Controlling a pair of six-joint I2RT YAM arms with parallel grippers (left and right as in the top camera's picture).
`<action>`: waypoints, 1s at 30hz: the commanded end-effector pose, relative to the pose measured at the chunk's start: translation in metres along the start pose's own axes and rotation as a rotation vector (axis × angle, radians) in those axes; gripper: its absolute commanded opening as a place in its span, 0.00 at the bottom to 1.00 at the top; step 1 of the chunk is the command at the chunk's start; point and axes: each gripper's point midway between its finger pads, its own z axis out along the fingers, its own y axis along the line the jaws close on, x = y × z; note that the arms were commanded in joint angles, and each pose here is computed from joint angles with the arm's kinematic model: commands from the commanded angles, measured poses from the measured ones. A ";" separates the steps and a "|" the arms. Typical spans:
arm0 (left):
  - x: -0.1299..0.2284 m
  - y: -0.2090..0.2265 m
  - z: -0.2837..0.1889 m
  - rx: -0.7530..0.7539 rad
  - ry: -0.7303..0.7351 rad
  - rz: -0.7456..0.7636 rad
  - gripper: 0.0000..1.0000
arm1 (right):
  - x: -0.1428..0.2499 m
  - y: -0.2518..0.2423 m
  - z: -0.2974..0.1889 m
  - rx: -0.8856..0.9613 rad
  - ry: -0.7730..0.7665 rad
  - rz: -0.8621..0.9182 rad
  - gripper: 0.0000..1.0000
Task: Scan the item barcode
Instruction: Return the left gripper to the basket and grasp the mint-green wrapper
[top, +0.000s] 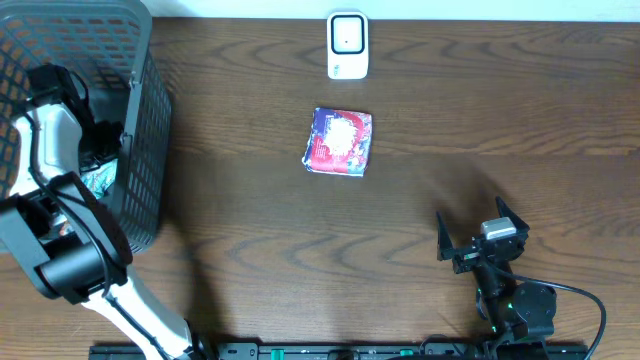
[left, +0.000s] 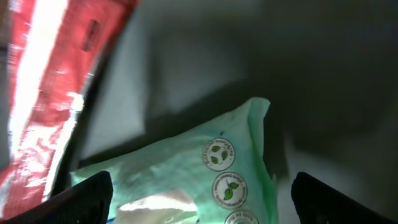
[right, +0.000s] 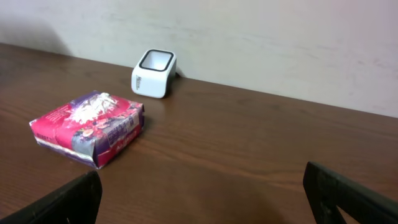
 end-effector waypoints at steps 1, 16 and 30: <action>0.011 -0.002 0.012 -0.016 0.035 0.030 0.92 | 0.002 0.000 0.000 0.001 0.005 0.008 0.99; 0.025 0.001 0.032 -0.047 0.102 0.013 0.41 | 0.002 0.000 0.000 0.001 0.005 0.008 0.99; -0.031 -0.025 -0.092 0.209 -0.226 -0.179 0.07 | 0.002 0.000 0.000 0.001 0.005 0.008 0.99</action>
